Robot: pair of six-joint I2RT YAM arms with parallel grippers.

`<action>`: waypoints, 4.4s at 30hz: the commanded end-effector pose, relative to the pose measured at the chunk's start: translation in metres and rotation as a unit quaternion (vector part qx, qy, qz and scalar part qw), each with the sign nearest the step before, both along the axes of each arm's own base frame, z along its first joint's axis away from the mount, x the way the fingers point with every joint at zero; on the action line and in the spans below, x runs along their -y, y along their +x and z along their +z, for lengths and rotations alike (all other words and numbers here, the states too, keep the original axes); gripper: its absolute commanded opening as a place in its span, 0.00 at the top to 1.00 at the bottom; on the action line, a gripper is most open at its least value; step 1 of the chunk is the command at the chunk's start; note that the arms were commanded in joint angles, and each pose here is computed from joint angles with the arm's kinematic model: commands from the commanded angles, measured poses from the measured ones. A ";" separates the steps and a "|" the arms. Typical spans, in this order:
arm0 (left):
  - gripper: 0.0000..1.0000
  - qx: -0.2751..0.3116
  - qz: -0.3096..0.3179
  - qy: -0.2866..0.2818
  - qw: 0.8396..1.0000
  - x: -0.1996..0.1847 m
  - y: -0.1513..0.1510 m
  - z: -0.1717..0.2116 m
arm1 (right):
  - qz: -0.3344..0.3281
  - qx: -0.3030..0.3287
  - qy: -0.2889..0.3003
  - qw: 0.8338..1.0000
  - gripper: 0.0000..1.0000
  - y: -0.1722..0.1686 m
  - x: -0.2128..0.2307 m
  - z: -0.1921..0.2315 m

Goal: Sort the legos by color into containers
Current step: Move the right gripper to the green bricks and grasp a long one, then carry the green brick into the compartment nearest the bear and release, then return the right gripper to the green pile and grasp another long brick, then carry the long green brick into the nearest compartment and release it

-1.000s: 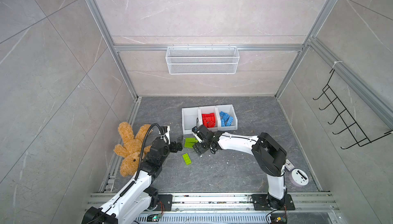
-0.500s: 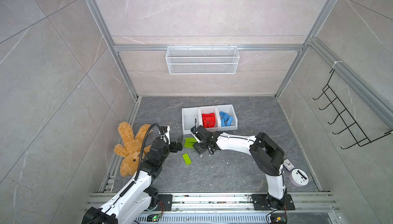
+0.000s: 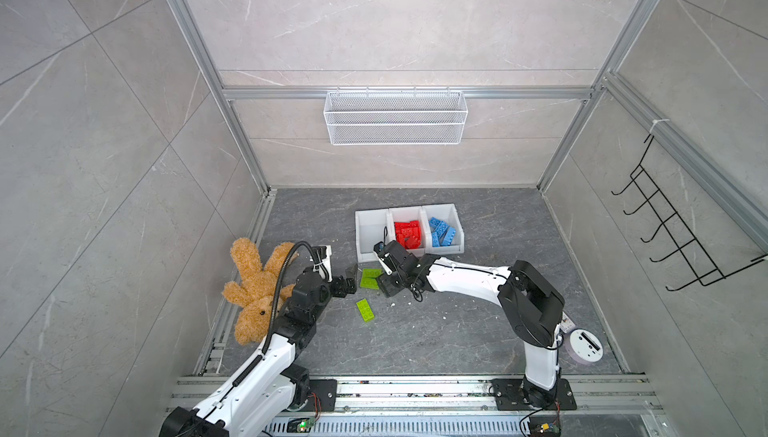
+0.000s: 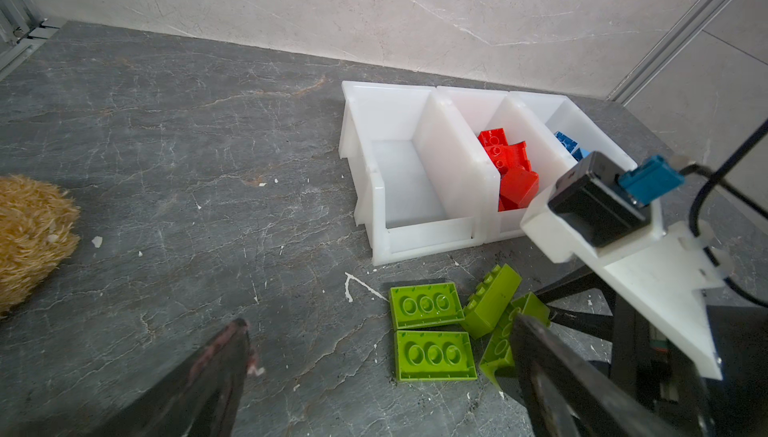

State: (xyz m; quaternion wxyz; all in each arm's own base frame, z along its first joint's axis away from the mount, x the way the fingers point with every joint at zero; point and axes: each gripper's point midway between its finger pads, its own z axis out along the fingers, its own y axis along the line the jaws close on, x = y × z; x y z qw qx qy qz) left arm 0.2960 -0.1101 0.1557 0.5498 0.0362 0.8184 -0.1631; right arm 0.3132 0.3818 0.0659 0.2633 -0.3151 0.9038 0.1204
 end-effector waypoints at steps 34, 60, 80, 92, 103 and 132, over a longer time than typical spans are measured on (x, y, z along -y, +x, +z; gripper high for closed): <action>0.00 0.024 0.001 -0.004 1.000 -0.001 0.002 0.014 | -0.051 0.034 0.026 0.998 0.23 0.114 -0.044 0.021; 0.00 0.018 -0.002 -0.005 1.000 0.001 0.003 0.010 | -0.030 0.026 0.016 0.999 0.14 0.039 0.024 0.005; 0.00 0.017 0.000 -0.004 1.000 0.001 0.003 0.010 | 0.004 0.009 -0.031 0.999 0.14 0.032 0.012 -0.023; 0.00 0.015 0.000 -0.003 1.000 0.001 0.003 0.008 | -0.011 0.014 -0.049 0.999 0.22 0.039 0.016 -0.032; 0.00 0.015 0.000 -0.005 1.000 0.001 0.003 0.009 | -0.022 0.014 -0.035 0.999 0.30 0.034 0.018 -0.018; 0.00 0.018 0.005 -0.004 1.000 -0.002 0.002 0.011 | -0.058 0.084 0.042 0.994 0.34 0.114 -0.043 0.044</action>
